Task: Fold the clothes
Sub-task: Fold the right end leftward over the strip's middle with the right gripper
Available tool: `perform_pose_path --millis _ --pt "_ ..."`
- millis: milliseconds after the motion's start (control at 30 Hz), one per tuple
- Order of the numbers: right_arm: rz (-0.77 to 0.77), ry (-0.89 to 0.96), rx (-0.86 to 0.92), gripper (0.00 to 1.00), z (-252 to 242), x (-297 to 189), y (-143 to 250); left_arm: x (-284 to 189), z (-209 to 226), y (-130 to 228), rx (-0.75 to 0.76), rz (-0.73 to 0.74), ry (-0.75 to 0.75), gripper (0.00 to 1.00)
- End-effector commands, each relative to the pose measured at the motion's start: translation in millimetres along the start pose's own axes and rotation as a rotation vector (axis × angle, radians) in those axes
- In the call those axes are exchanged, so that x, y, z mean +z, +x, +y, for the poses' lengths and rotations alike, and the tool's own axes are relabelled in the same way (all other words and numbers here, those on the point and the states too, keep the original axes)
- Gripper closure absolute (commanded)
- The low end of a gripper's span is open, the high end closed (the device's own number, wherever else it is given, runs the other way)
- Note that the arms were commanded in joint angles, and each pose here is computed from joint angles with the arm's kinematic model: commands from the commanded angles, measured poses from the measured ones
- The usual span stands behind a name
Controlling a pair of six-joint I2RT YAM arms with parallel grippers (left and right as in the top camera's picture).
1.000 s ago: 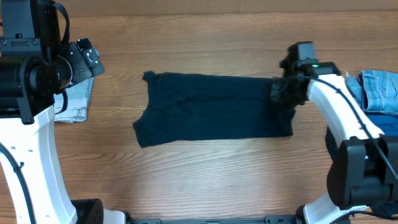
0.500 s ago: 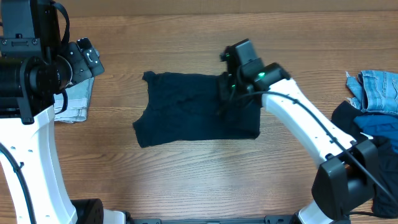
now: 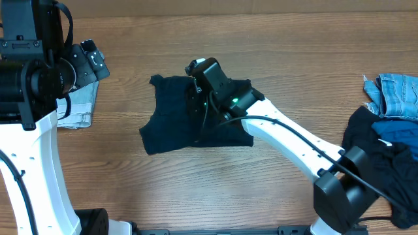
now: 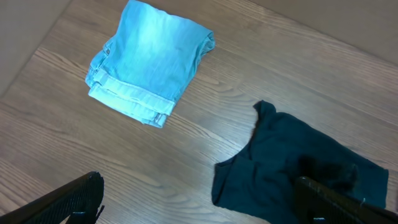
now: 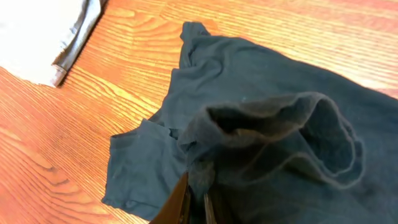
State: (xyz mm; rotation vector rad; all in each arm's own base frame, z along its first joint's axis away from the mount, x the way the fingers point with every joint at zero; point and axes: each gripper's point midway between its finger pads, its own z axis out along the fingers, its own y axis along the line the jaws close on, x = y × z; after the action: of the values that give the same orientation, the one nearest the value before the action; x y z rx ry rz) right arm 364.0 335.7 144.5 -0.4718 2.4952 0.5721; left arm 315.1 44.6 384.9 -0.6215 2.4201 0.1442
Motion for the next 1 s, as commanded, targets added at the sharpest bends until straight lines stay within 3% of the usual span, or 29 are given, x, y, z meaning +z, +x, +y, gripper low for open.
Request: perform_pose_path --millis 0,400,433,467,500,533,567,800,900,967 --pt "-0.001 -0.002 0.007 0.93 4 10 -3 1 0 0 -0.016 0.004 0.000 0.00" --pt "-0.025 -0.061 -0.018 0.91 25 11 -6 1 0 0 -0.016 0.004 0.000 0.00" --pt "-0.028 -0.065 -0.019 0.84 26 11 -7 2 0 0 -0.016 0.004 0.000 0.00" --pt "-0.024 -0.078 -0.020 0.62 28 11 -6 2 0 0 -0.016 0.004 0.000 0.00" --pt "-0.021 -0.085 -0.020 0.48 29 11 -6 2 0 0 -0.016 0.004 0.000 0.00" --pt "-0.019 -0.089 -0.020 0.38 30 11 -5 2 0 0 -0.016 0.004 0.000 0.00" --pt "-0.018 -0.090 -0.021 0.36 30 11 -5 2 0 0 -0.016 0.004 0.000 0.00" --pt "-0.017 -0.067 -0.007 0.35 17 10 -8 2 0 0 -0.016 0.004 0.000 0.00" --pt "0.011 0.027 0.042 0.37 -17 9 -5 2 0 0 -0.016 0.004 0.000 0.00" --pt "0.087 0.075 0.134 0.70 -39 6 11 2 0 0 -0.016 0.004 0.000 0.00"
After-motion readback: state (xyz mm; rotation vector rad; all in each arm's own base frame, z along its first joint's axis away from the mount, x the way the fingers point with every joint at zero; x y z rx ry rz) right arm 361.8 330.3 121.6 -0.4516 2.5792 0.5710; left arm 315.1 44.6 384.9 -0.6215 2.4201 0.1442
